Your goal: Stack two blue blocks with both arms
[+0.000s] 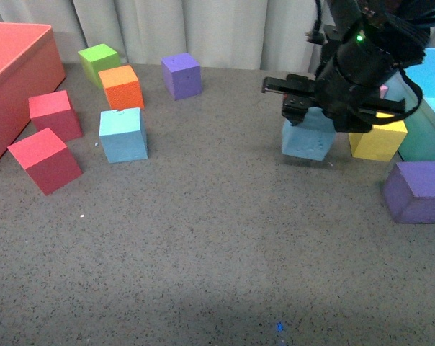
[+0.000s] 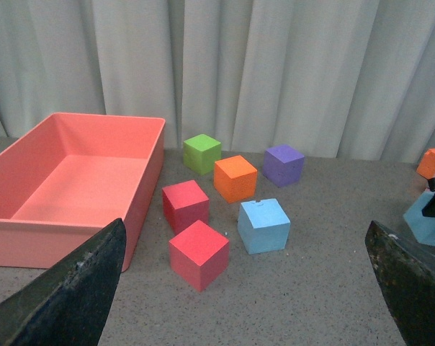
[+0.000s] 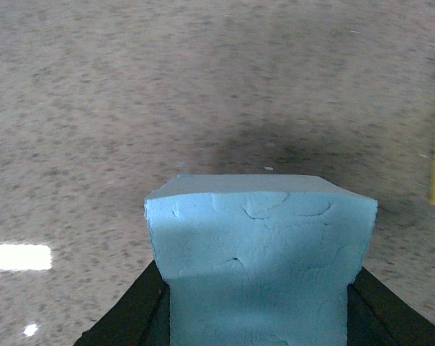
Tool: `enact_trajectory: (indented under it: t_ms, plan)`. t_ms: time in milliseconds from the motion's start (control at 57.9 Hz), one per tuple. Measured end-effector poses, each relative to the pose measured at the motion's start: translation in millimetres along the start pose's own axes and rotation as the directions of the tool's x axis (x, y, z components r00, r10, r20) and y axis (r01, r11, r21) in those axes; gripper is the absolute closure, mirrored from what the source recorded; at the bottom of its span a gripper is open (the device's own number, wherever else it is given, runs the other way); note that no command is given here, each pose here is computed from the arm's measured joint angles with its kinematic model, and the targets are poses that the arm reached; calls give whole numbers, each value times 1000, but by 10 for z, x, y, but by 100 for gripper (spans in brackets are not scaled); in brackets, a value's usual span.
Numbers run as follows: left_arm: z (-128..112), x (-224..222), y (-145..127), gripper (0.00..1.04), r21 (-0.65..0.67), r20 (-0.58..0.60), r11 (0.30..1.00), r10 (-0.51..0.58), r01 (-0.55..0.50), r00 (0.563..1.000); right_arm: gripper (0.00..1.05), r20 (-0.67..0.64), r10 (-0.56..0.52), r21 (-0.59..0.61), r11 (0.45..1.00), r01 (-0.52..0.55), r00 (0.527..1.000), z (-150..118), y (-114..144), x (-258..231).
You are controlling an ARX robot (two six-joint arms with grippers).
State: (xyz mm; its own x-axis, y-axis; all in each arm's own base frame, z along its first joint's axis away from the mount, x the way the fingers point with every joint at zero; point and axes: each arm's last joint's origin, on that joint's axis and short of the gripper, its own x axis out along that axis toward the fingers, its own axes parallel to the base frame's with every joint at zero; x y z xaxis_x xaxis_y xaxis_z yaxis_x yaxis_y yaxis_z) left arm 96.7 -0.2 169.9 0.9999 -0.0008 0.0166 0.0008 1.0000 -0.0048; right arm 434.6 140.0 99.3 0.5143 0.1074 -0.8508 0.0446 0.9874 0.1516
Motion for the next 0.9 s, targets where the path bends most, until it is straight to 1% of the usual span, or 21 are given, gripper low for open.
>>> enact_trajectory:
  t_ms: [207, 397, 708, 725, 846, 863, 898]
  plan:
    - [0, 0, 0, 7, 0, 0, 1000, 0, 0, 1000, 60, -40, 54, -94, 994, -57, 998, -106, 326, 126]
    - [0, 0, 0, 7, 0, 0, 1000, 0, 0, 1000, 61, -79, 64, -140, 987, -74, 995, -165, 496, 252]
    - [0, 0, 0, 7, 0, 0, 1000, 0, 0, 1000, 61, -93, 66, -169, 982, -81, 993, -187, 587, 286]
    - [0, 0, 0, 7, 0, 0, 1000, 0, 0, 1000, 59, -94, 68, -169, 982, -83, 993, -187, 588, 286]
    - [0, 0, 0, 7, 0, 0, 1000, 0, 0, 1000, 36, -94, 85, -155, 983, -98, 992, -184, 594, 286]
    - [0, 0, 0, 7, 0, 0, 1000, 0, 0, 1000, 34, -93, 86, -154, 983, -99, 992, -183, 595, 285]
    - [0, 0, 0, 7, 0, 0, 1000, 0, 0, 1000, 25, -84, 96, -146, 984, -107, 992, -180, 596, 271]
